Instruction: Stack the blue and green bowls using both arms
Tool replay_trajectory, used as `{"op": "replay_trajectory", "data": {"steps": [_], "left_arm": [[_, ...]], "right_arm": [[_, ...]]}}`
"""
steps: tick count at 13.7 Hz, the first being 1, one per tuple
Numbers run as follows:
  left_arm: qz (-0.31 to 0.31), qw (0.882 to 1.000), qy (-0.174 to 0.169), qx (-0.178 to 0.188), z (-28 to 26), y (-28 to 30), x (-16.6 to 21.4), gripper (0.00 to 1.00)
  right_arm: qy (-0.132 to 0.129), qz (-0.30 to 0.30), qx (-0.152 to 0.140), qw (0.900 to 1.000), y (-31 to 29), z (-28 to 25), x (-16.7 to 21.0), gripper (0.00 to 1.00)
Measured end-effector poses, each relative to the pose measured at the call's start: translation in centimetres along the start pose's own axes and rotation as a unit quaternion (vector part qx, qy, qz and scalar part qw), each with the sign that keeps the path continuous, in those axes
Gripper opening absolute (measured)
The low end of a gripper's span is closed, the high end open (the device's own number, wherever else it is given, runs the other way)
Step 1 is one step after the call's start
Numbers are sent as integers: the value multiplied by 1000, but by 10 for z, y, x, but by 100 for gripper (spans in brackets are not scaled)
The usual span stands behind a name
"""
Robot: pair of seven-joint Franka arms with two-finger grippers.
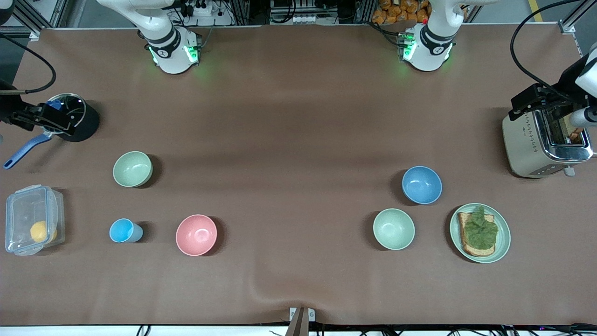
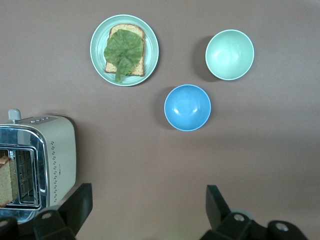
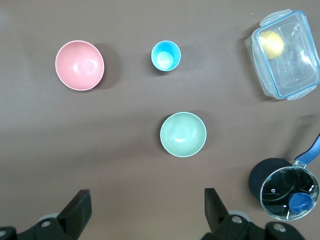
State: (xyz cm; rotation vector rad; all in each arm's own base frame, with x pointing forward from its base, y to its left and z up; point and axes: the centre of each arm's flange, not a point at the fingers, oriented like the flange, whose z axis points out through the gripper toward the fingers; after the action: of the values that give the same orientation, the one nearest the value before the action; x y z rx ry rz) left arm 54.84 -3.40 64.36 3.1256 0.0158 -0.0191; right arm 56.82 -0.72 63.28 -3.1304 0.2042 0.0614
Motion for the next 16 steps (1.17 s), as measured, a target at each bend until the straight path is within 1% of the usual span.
{"op": "replay_trajectory", "data": {"steps": [4, 6, 8, 11, 15, 16], "left_arm": [[0, 1000, 0, 0, 0, 0, 0, 100], [0, 1000, -8, 1, 7, 0, 3, 100], [0, 1000, -25, 3, 27, 1, 13, 100], [-2, 999, -53, 6, 59, 1, 28, 100], [-3, 994, -108, 12, 131, 3, 57, 100], [-2, 993, -115, 13, 152, 5, 65, 100]], "right_arm": [[-1, 0, 0, 1000, 0, 1, 0, 100], [-2, 1, 0, 1000, 1, 2, 1, 100], [-6, 5, -1, 1000, 5, 6, 3, 100], [-26, 9, -2, 1000, 24, 28, 12, 100], [-52, 12, 1, 999, 68, 82, 25, 100], [-60, 17, 2, 998, 80, 97, 27, 100]]}}
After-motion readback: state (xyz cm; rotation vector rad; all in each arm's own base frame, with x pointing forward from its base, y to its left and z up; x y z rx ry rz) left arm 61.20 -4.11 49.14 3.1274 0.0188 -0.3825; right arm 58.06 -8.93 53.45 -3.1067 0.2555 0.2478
